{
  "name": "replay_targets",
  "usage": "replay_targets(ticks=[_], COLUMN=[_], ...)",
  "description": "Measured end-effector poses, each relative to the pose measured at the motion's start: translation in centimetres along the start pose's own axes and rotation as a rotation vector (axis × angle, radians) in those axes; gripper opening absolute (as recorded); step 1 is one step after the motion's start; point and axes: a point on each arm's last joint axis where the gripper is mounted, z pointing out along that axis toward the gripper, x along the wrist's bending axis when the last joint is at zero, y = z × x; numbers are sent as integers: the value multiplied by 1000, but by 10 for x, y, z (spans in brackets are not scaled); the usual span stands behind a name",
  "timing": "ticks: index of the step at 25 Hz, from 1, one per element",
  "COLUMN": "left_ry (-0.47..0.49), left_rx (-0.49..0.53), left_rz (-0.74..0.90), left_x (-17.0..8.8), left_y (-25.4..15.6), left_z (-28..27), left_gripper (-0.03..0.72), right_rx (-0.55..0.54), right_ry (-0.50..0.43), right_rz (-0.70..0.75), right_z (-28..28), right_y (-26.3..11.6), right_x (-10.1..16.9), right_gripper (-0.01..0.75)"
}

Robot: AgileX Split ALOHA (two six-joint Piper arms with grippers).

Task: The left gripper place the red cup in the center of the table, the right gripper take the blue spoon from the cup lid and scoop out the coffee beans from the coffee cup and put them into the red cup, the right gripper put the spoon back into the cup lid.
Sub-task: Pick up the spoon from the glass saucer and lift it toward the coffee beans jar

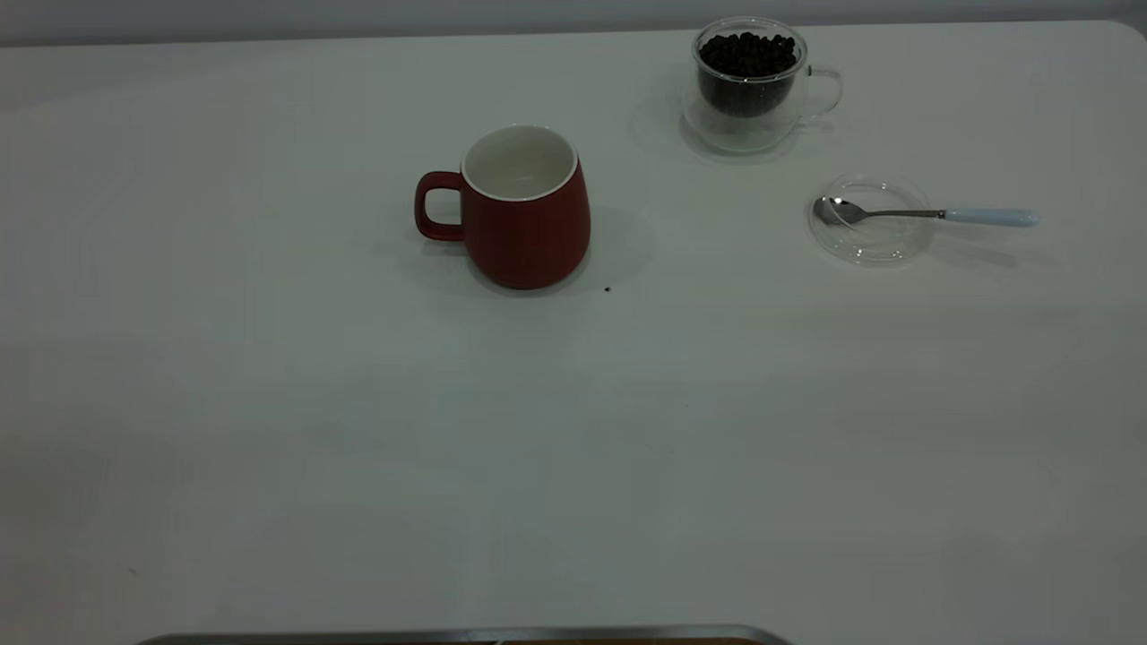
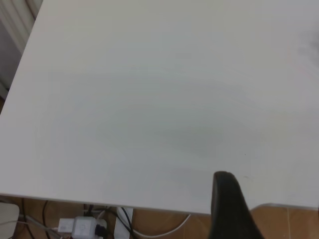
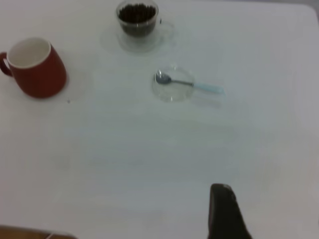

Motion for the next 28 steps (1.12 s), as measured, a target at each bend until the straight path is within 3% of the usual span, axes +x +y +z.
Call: replay_targets(ticks=[5, 13, 22, 28], left_ry=[0, 0, 0, 0], left_rx=[1, 0, 0, 0], left_rz=[1, 1, 1, 2], left_x=[0, 0, 0, 0], left_y=[0, 0, 0, 0], left_z=[0, 0, 0, 0], left_gripper=[482, 482, 482, 482], right_rx=[45, 245, 399, 463], right_ry=[0, 67, 180, 186], right_rz=[23, 185, 273, 349], right_z=[20, 132, 250, 300], right_y=[49, 112, 124, 102], right_x=[-2, -4, -4, -12], right_gripper=[494, 580, 580, 580])
